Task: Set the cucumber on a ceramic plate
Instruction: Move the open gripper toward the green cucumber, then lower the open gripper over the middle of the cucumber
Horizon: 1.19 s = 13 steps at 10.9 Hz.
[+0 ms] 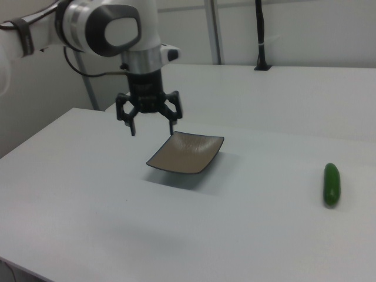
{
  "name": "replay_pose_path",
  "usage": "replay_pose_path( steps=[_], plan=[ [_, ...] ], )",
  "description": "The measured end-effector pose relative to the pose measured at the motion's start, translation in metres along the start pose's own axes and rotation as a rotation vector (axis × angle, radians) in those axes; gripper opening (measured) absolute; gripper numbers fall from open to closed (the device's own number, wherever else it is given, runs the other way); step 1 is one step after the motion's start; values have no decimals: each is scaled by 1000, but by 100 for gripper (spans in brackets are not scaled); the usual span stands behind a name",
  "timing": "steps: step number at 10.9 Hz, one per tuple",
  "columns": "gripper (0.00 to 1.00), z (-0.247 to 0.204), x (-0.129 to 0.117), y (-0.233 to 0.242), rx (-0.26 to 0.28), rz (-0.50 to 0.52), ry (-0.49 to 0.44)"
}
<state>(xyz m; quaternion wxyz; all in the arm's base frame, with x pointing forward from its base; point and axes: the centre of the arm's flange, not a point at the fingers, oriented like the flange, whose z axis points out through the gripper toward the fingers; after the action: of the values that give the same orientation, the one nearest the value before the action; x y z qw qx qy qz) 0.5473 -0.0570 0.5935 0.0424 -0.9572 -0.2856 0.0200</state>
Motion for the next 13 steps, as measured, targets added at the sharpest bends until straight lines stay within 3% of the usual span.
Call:
replay_pose_path(
  steps=[3, 7, 13],
  plan=[
    [100, 18, -3, 57, -62, 70, 58],
    [100, 39, 5, 148, -221, 228, 223],
    [100, 99, 13, 256, -376, 390, 371]
  ],
)
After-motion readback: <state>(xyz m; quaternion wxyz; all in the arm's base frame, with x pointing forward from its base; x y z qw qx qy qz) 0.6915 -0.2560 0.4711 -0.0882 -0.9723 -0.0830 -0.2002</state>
